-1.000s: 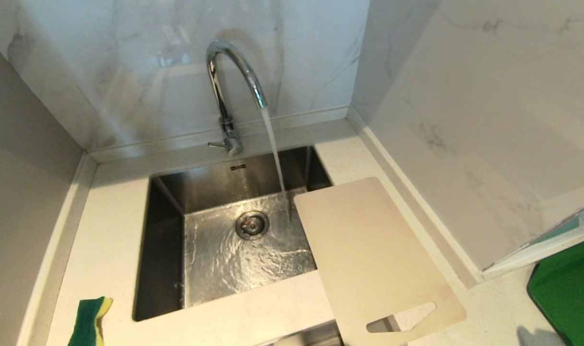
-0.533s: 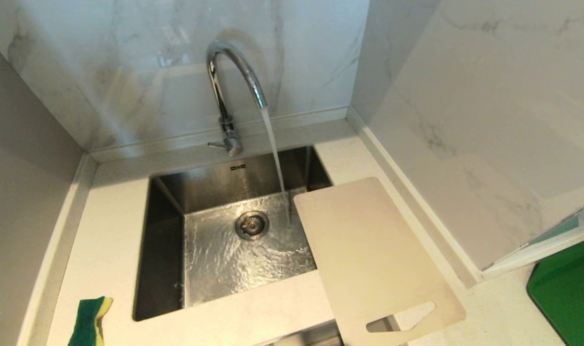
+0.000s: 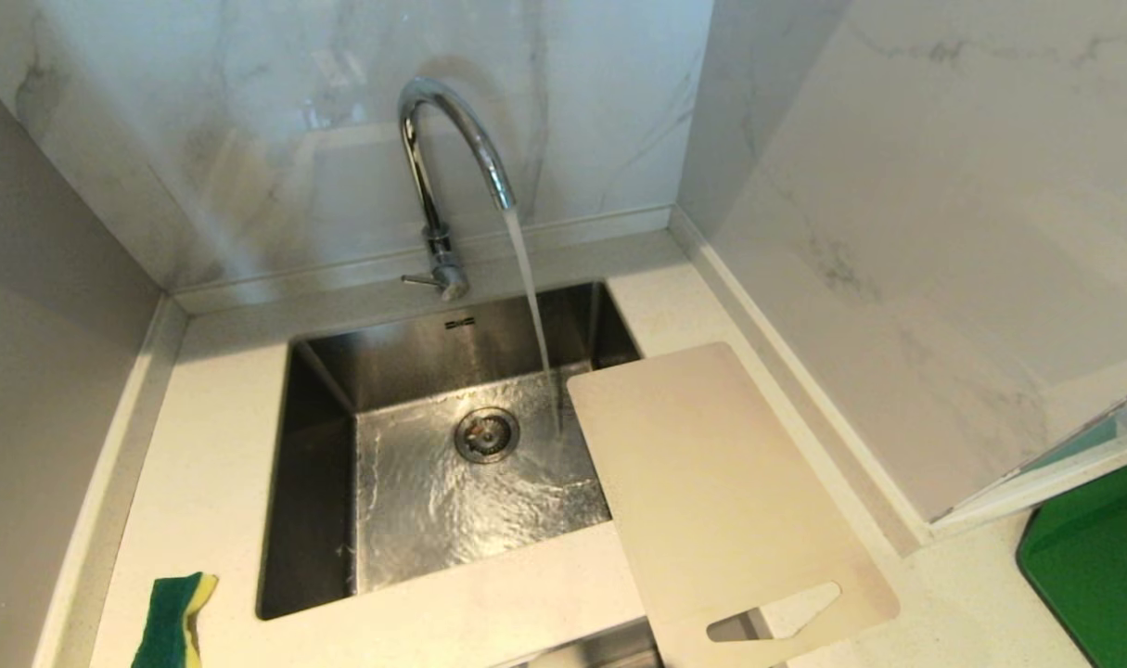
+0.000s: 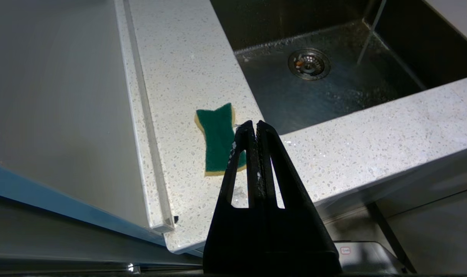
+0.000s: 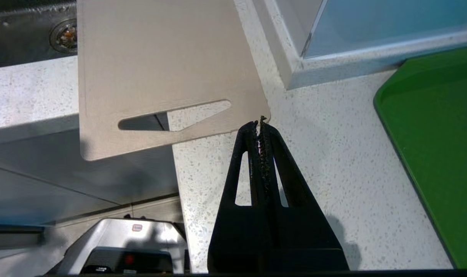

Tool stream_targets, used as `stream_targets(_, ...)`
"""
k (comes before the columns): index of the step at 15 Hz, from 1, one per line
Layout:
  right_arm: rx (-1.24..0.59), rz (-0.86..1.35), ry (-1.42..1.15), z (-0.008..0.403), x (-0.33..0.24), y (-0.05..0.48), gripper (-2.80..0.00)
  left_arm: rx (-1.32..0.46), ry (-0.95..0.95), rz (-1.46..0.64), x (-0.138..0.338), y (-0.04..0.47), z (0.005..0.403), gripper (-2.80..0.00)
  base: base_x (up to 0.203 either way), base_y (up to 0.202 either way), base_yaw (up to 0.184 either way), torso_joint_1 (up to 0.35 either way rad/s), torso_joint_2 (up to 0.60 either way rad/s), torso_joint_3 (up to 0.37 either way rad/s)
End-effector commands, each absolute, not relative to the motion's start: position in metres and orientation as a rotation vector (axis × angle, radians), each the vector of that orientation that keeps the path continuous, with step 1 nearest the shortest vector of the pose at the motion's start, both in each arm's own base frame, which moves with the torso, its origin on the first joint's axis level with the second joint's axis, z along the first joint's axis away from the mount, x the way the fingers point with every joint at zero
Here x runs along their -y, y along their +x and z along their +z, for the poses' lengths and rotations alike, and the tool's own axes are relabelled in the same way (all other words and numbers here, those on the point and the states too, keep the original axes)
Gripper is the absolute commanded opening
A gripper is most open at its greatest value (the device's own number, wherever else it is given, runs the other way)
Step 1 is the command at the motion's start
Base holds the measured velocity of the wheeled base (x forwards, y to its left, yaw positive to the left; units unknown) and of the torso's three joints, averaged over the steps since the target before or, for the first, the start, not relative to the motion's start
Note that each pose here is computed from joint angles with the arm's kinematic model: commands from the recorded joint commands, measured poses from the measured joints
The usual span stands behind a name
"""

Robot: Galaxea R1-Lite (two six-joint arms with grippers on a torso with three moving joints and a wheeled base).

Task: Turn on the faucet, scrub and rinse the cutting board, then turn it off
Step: Turn off the tap

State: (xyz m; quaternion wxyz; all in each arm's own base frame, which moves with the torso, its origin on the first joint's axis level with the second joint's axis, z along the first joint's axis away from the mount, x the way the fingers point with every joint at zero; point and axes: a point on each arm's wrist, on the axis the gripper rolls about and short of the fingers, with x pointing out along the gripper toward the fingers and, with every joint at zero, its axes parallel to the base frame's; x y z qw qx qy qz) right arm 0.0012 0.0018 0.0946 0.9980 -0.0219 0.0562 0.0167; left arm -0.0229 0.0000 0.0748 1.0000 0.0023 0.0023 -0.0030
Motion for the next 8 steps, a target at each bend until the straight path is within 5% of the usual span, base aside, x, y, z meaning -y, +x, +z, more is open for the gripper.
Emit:
stream_targets(1,-0.121,0.032,-0.059,0.0937,-0.0018,0.0013,-2.8,-0.008,0.005,-0.006,0.0,-0.0227,0.0744,-2.8,0.0,0.0,0.0,0.0,0.0,0.0)
stream_targets(8,-0.175,0.03,-0.043,0.0894,-0.0022,0.0016,-2.8,-0.008,0.005,-0.006,0.0,-0.0227,0.0744,-2.8,0.0,0.0,0.0,0.0,0.0,0.0)
